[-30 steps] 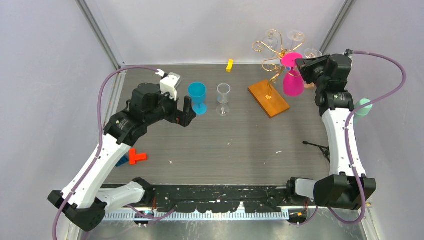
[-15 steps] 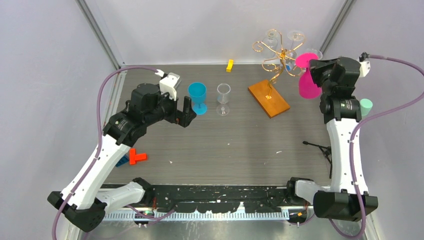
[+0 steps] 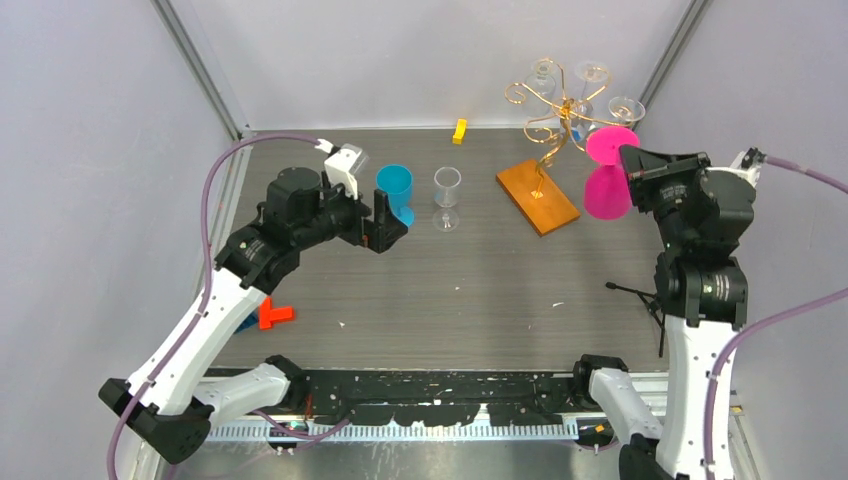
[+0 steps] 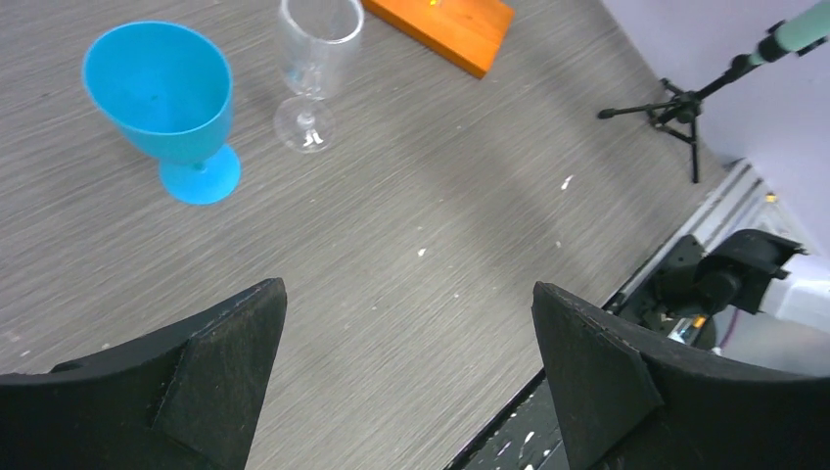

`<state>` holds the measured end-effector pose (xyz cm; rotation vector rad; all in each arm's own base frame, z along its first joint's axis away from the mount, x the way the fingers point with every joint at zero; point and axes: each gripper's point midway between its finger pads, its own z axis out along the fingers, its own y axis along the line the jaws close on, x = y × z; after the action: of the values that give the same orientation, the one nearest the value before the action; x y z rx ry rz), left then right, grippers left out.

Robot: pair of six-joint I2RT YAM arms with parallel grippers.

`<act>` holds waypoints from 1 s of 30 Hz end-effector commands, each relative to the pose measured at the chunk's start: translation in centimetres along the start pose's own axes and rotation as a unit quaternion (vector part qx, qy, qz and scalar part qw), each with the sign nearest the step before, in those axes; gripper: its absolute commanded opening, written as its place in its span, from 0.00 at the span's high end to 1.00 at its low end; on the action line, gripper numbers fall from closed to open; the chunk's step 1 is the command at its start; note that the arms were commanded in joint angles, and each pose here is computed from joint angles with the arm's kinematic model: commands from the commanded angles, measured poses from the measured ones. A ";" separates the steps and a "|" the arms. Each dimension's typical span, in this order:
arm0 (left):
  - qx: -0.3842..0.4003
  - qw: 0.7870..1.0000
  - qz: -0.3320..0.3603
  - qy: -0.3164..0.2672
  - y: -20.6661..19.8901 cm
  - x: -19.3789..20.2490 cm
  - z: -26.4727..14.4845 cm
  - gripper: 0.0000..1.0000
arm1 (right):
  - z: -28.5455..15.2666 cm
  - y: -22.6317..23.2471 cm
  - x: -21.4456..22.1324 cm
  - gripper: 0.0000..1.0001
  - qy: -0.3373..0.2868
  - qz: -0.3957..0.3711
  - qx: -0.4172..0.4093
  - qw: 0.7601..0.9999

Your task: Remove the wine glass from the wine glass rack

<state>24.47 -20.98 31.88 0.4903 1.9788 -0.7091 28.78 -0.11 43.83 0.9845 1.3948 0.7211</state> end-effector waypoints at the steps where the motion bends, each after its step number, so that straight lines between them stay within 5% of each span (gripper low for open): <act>1: 0.086 0.994 -0.046 -0.043 -3.1 -2.0 1.2 0.00 | -2.5 2.2 2.7 1.00 0.079 0.068 -0.055 0.993; 9: 0.165 0.970 -0.169 -0.056 -5.7 -2.7 3.3 0.00 | -5.1 6.7 6.0 1.00 0.207 0.163 -0.189 0.946; 14: 0.225 0.935 -0.256 -0.098 -7.2 -5.4 4.2 0.02 | -5.4 9.0 6.6 1.00 0.243 0.220 -0.268 0.906; 30: 0.415 0.826 -0.366 -0.108 -10.9 -11.1 4.6 0.06 | -7.4 12.3 12.0 1.00 0.325 0.233 -0.311 0.862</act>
<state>28.37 -33.53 35.38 -0.0075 1.8057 -1.8263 25.17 16.66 47.62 0.6288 1.4043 1.8125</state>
